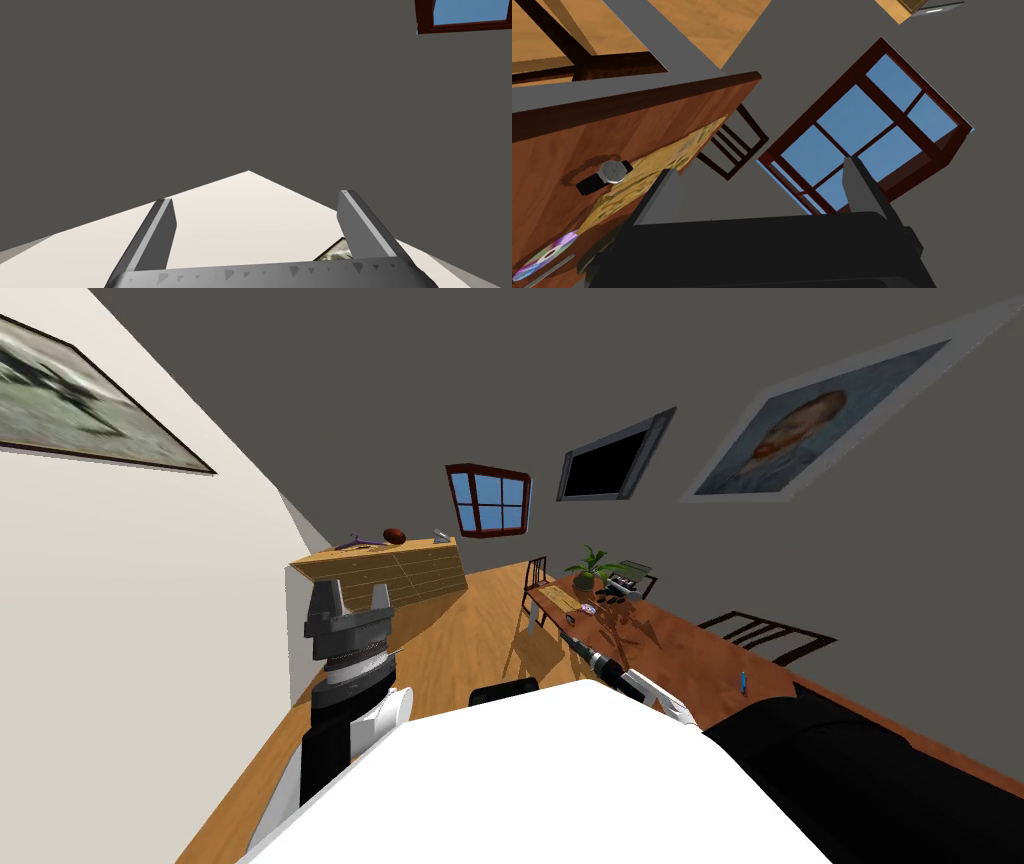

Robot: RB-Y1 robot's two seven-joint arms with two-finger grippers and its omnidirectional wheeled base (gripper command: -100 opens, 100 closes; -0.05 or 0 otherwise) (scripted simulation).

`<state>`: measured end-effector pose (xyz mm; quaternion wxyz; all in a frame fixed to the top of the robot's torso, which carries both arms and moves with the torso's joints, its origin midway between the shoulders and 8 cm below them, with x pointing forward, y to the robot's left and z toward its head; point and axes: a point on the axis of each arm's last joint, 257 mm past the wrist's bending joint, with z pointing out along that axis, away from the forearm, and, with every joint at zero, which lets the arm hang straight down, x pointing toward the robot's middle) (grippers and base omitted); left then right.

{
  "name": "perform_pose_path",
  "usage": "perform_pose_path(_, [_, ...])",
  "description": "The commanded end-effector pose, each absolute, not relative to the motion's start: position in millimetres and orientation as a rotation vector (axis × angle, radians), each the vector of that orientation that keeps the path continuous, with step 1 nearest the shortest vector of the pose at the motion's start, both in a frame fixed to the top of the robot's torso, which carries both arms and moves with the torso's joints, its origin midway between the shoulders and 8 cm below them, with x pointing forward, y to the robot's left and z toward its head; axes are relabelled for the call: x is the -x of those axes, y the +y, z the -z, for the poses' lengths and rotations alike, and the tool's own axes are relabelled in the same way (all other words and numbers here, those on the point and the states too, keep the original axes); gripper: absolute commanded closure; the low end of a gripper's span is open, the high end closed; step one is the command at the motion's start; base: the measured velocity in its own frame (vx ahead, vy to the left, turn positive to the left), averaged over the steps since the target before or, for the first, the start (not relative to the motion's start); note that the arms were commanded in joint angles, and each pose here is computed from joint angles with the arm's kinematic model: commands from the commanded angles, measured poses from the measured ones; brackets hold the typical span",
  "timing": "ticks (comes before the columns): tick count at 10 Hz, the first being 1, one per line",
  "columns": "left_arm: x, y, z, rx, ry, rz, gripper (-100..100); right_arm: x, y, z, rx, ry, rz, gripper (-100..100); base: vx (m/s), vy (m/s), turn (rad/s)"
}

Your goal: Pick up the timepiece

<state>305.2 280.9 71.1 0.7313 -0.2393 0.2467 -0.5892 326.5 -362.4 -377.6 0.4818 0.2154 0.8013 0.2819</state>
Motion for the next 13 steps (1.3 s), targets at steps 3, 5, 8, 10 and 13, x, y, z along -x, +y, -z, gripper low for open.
perform_pose_path(3, [-305, 281, -71, 0.527, 0.543, 1.297, 0, -293, -400, 418, -0.449, 2.122, -0.555, -100, -0.024, 0.014, 0.306])
perform_pose_path(5, [-305, 281, -71, 0.527, 0.543, 1.297, 0, -276, -419, 433, -0.405, 2.197, -0.494, -100, -0.023, 0.008, 0.267])
perform_pose_path(8, [-305, 281, -71, 0.527, 0.543, 1.297, 0, -246, -453, 456, -0.391, 2.293, -0.395, -100, -0.014, 0.004, 0.257])
perform_pose_path(10, [-305, 281, -71, 0.527, 0.543, 1.297, 0, -223, -478, 468, -0.359, 2.369, -0.322, -100, -0.009, 0.007, 0.276])
perform_pose_path(13, [-305, 281, -71, 0.527, 0.543, 1.297, 0, -200, -503, 478, -0.328, 2.442, -0.249, -100, -0.003, 0.0, 0.157])
